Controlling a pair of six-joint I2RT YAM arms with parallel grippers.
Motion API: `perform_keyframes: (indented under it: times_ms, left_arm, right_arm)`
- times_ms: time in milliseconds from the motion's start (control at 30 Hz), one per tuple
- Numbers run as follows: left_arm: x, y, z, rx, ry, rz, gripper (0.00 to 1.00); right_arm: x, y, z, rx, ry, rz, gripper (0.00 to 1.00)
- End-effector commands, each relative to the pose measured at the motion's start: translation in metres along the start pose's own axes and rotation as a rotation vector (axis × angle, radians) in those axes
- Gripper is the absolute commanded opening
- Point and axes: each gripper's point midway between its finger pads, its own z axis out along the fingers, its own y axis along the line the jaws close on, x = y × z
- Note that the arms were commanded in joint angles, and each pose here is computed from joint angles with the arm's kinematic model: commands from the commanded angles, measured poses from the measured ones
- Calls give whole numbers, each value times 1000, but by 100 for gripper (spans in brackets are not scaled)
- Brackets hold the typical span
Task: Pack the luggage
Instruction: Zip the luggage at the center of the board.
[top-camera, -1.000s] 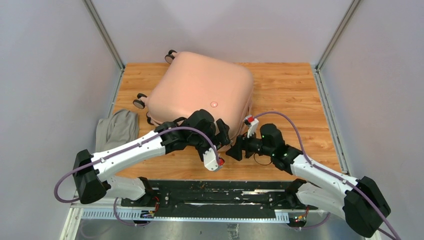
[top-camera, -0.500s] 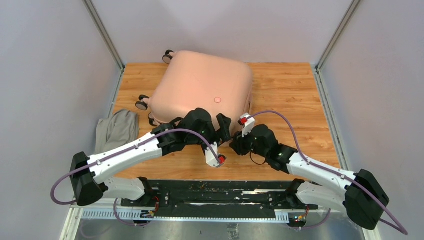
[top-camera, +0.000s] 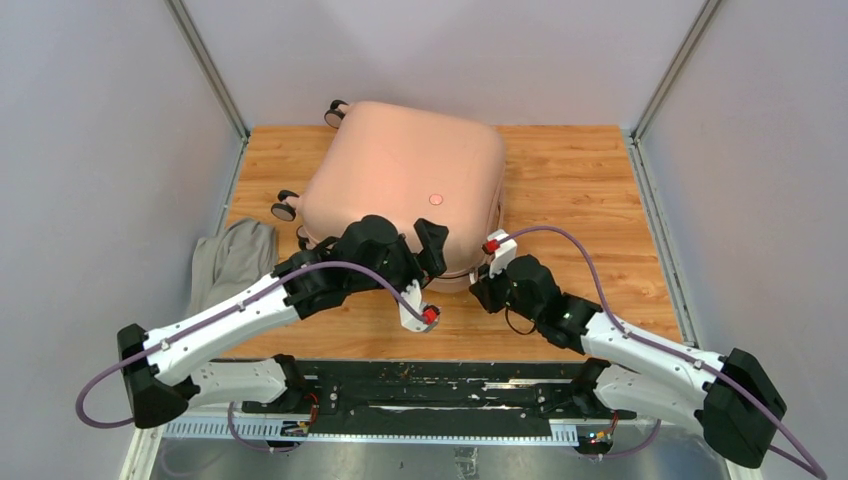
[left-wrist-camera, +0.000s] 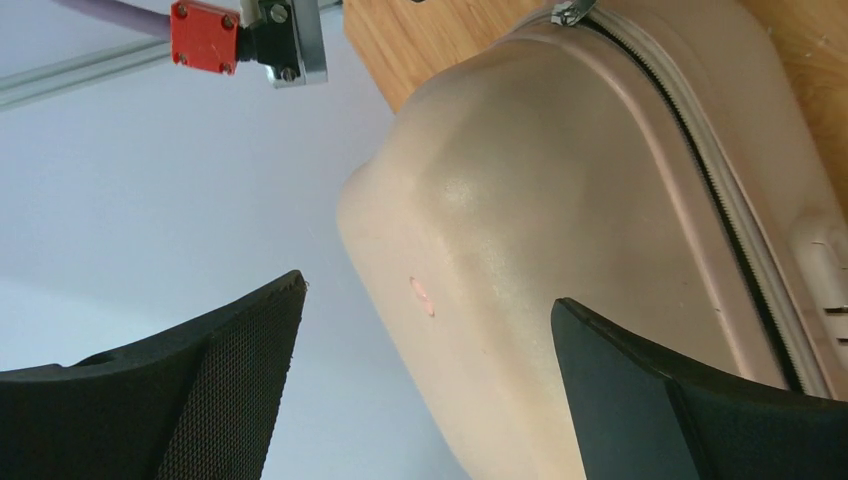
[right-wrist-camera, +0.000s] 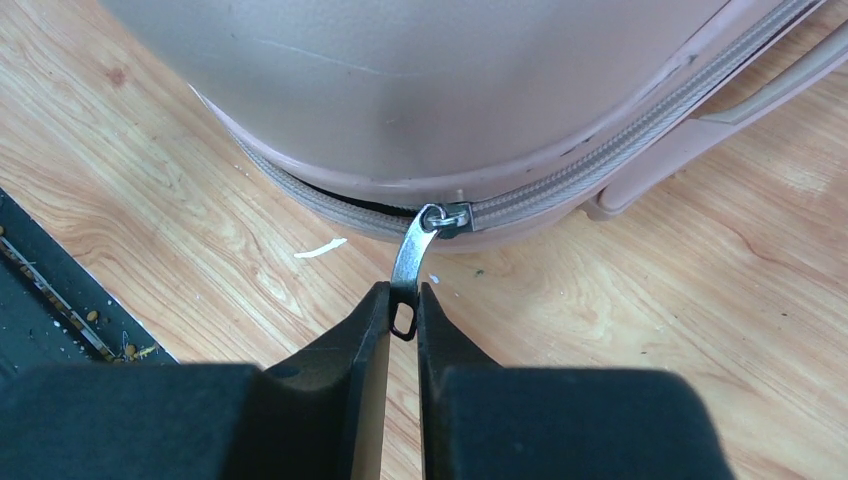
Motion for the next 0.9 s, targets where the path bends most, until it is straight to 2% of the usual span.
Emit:
perform_keyframes:
  times_ms: [0, 200, 300, 367, 500, 600, 700, 867]
  left_arm:
    - [-13, -37, -8, 73, -53, -69, 96]
    - [-21, -79, 0, 48, -67, 61, 92]
    - [-28, -93, 2, 26, -89, 108, 80]
    - [-31, -107, 2, 71, -101, 107, 72]
    - [-26, -128, 4, 176, -74, 3, 49]
    - [-14, -136, 6, 230, 4, -138, 35]
    - [0, -151, 1, 295, 58, -200, 27]
    - [30, -181, -8, 375, 134, -291, 24]
  right_arm:
    - [-26, -10, -4, 57, -126, -26, 0]
    - [-23, -3, 0, 15, -126, -30, 0]
    - [-22, -2, 0, 9, -129, -27, 0]
    - [-22, -2, 0, 8, -131, -23, 0]
    - [-21, 1, 1, -13, -139, -20, 0]
    - [-21, 4, 2, -26, -137, -14, 0]
    - [-22, 5, 2, -30, -140, -8, 0]
    - [-26, 5, -1, -38, -152, 0, 0]
